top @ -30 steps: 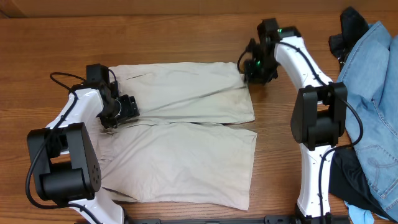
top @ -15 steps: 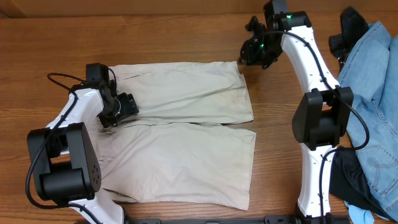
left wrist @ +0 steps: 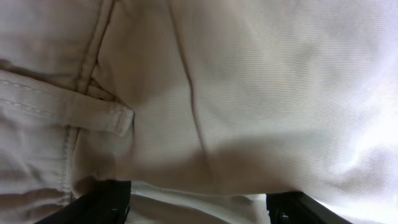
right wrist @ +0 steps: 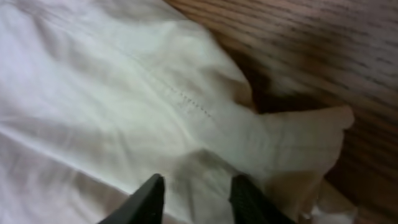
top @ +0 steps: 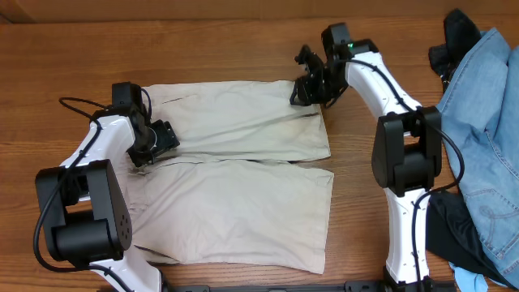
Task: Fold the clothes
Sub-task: 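Lift the right gripper away upward while the left gripper holds the waist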
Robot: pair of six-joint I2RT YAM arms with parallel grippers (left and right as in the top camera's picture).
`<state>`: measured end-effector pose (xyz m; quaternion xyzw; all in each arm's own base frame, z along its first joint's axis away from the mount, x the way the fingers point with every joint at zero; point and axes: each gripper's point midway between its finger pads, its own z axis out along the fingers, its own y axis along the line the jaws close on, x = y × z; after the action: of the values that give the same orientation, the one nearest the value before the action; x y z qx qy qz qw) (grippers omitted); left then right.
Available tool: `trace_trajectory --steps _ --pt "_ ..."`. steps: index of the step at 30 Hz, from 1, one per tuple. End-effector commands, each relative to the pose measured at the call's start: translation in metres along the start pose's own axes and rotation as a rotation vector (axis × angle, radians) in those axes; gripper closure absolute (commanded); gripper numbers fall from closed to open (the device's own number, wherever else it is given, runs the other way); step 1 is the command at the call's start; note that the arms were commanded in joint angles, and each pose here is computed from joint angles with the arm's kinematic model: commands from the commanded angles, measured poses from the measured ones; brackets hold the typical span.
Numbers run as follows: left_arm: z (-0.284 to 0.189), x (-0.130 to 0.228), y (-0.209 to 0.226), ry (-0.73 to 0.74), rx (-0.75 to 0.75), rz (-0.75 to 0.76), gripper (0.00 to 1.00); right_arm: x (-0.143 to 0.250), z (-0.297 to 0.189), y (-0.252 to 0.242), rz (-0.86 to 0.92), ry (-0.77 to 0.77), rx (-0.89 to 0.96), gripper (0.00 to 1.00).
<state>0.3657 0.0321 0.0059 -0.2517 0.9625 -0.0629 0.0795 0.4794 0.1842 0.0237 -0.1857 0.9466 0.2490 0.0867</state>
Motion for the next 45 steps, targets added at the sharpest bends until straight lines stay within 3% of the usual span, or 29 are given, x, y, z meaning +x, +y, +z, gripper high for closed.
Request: trace_trajectory --steps 1,4,10,16,20,26,30,37,45 --pt "0.008 0.002 0.016 0.005 -0.066 -0.032 0.27 0.001 0.008 -0.016 0.016 -0.010 0.056 0.56" --pt "0.008 0.002 0.016 0.007 -0.067 -0.032 0.26 -0.008 0.005 -0.042 0.100 -0.052 0.194 0.48" --pt "0.008 -0.003 0.016 -0.015 -0.073 0.003 0.22 -0.005 -0.026 -0.095 0.330 -0.091 0.449 0.44" --pt "0.002 -0.026 0.006 -0.091 -0.044 0.104 0.21 -0.021 -0.089 -0.103 0.392 -0.152 0.474 0.35" --pt "-0.004 -0.025 -0.006 -0.068 0.017 0.125 0.23 -0.022 -0.128 -0.079 0.371 -0.137 0.453 0.35" --pt "-0.039 -0.011 -0.009 0.021 0.011 0.143 0.20 0.027 -0.144 -0.028 0.368 0.076 0.343 0.53" --pt "-0.078 -0.004 -0.015 -0.013 0.024 0.180 0.17 0.046 -0.149 -0.001 0.372 0.152 0.299 0.53" --pt "-0.148 0.018 -0.018 -0.110 0.060 0.204 0.14 0.043 -0.206 0.045 0.366 0.012 0.300 0.51" --pt "-0.178 0.047 -0.016 -0.141 0.103 0.216 0.15 0.071 -0.276 0.086 0.366 -0.130 0.311 0.48"
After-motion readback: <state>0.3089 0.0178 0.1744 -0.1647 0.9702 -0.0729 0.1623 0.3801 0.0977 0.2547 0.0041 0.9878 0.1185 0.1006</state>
